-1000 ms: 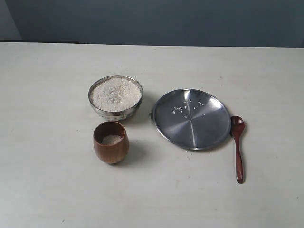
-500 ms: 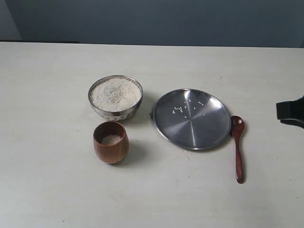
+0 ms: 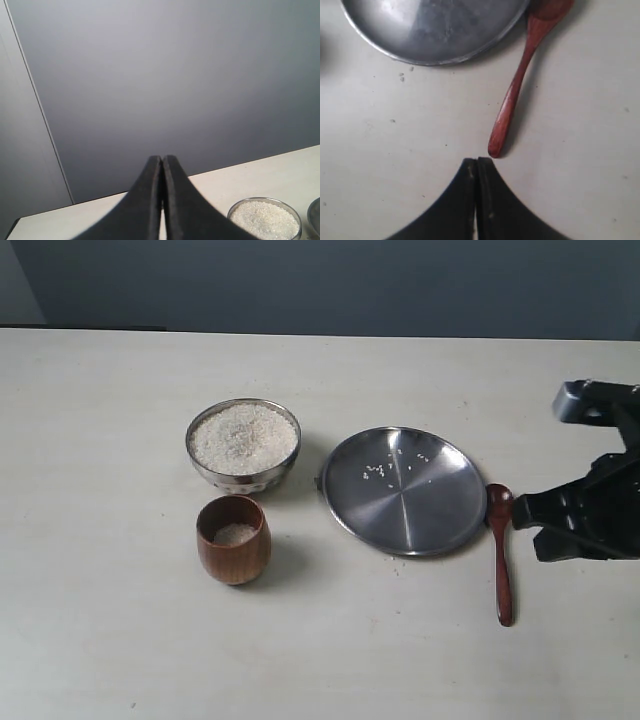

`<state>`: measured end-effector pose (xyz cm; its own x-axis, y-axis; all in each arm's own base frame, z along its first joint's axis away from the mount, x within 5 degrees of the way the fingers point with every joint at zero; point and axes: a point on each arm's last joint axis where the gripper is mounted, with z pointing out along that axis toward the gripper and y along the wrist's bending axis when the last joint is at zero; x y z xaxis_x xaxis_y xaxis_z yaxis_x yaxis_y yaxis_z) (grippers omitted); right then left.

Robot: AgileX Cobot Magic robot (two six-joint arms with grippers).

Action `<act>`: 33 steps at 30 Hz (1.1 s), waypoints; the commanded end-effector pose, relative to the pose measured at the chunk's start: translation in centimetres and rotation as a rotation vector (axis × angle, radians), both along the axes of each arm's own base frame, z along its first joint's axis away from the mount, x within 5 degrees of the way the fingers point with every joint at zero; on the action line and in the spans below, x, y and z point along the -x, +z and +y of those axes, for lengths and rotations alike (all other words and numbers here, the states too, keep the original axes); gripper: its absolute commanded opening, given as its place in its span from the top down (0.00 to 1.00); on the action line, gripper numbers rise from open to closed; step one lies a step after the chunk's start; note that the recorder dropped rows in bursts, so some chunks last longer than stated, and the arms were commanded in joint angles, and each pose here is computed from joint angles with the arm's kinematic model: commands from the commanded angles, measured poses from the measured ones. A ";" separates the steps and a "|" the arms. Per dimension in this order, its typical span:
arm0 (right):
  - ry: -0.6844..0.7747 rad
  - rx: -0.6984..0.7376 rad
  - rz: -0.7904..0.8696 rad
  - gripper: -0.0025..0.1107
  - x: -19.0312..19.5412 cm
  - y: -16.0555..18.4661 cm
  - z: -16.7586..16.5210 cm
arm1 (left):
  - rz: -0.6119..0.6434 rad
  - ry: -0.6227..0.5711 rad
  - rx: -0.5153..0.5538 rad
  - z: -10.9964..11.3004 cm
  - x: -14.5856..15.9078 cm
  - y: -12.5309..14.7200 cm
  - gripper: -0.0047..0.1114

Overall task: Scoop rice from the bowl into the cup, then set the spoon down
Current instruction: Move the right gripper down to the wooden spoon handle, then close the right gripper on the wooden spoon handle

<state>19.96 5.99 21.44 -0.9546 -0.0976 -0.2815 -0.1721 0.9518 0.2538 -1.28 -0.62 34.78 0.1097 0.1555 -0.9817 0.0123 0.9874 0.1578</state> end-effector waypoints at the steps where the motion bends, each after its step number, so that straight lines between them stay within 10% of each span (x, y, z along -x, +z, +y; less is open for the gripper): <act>1: 0.081 0.045 -0.007 0.98 -0.7 -1.4 1.7 | -0.007 0.004 0.000 0.0 0.1 0.1 0.96; 14: -0.044 0.207 0.047 0.98 -2.7 -6.0 2.6 | -0.007 0.004 0.000 0.0 0.1 0.1 0.96; 19: -0.041 0.230 0.109 0.64 -2.9 -7.7 2.7 | -0.007 0.004 0.000 0.0 0.1 0.1 0.96; 33: -0.038 0.242 0.138 0.63 -3.2 -9.3 2.8 | -0.007 0.004 0.000 0.0 0.1 0.1 0.96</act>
